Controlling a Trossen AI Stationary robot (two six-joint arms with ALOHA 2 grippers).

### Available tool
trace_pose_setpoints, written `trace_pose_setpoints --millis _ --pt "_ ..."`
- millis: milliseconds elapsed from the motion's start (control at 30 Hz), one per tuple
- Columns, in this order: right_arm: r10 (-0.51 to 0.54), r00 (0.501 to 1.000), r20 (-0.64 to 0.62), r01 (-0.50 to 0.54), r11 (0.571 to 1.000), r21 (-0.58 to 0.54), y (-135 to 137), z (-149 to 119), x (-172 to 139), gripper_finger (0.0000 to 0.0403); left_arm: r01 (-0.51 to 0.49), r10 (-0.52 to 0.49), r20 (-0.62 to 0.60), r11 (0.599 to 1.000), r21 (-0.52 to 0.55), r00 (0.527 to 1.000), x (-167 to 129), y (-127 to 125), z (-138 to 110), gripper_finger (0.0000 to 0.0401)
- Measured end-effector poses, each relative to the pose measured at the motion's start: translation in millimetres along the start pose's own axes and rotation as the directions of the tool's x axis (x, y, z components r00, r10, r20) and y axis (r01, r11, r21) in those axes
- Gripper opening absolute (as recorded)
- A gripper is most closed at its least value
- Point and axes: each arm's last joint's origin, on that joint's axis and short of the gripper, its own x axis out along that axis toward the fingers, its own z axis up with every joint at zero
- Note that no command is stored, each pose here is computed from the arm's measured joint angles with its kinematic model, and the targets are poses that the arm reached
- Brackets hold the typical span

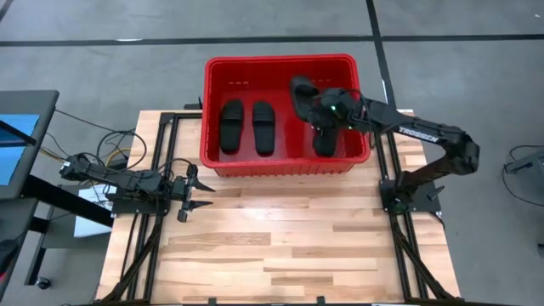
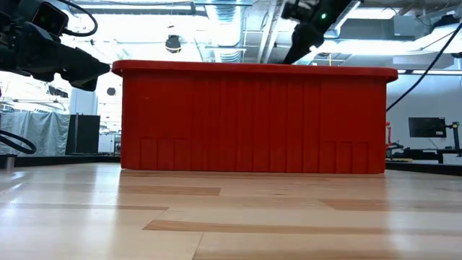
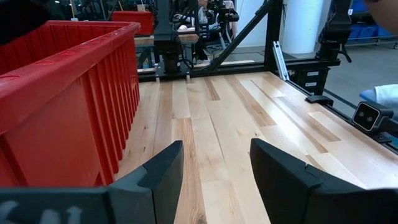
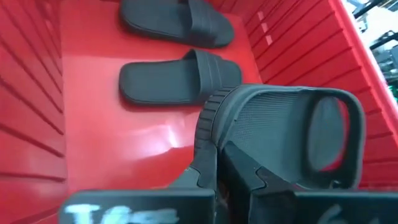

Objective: Pick and place slides into bin
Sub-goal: Put the slide into the bin

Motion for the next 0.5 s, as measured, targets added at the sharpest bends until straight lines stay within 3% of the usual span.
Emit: trace_pose_setpoints --millis 500 --pt "0.072 0.989 -0.131 -0.078 0.996 -0.044 -15 -20 60 0.0000 0.000 0.000 0.000 1.000 0.000 1.000 0 0 0 0.0178"
